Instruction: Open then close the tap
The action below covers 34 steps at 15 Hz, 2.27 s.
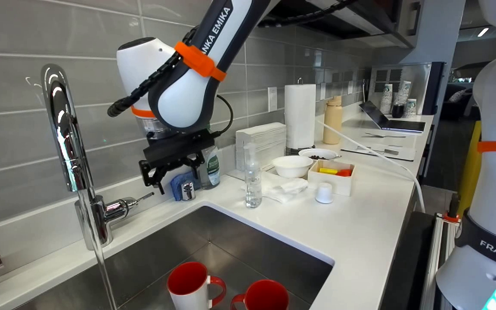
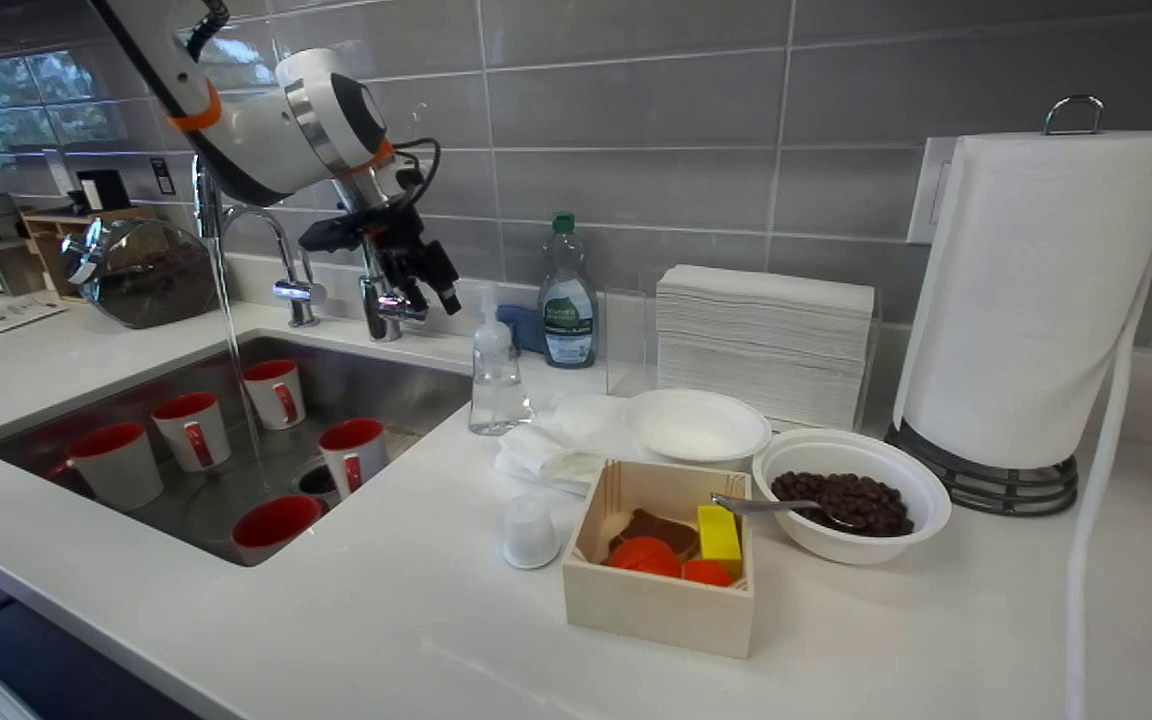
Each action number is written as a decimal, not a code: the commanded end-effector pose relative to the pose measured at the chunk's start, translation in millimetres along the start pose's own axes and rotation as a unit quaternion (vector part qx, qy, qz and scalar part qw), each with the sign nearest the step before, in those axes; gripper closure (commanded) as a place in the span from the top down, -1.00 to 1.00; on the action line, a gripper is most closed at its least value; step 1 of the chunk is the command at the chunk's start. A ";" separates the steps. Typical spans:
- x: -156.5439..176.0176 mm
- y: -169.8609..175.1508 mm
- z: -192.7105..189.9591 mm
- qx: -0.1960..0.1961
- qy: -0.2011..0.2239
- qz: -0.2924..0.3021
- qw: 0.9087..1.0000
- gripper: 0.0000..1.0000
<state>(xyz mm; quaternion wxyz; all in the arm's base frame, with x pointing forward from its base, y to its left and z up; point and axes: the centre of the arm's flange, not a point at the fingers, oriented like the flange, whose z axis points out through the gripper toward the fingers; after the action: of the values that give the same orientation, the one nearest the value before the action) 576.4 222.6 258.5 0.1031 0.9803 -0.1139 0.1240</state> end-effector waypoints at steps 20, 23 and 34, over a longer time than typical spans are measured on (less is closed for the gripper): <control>11.7 -21.7 -4.9 0.126 -0.037 -0.047 0.990 1.00; 8.2 -35.3 -13.7 0.160 -0.042 -0.067 0.984 1.00; 7.8 -31.4 -20.7 0.161 -0.040 -0.092 0.982 1.00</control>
<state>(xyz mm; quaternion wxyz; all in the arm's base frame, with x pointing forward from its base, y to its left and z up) 587.0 255.8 274.7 -0.0494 0.9946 -0.0061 0.0912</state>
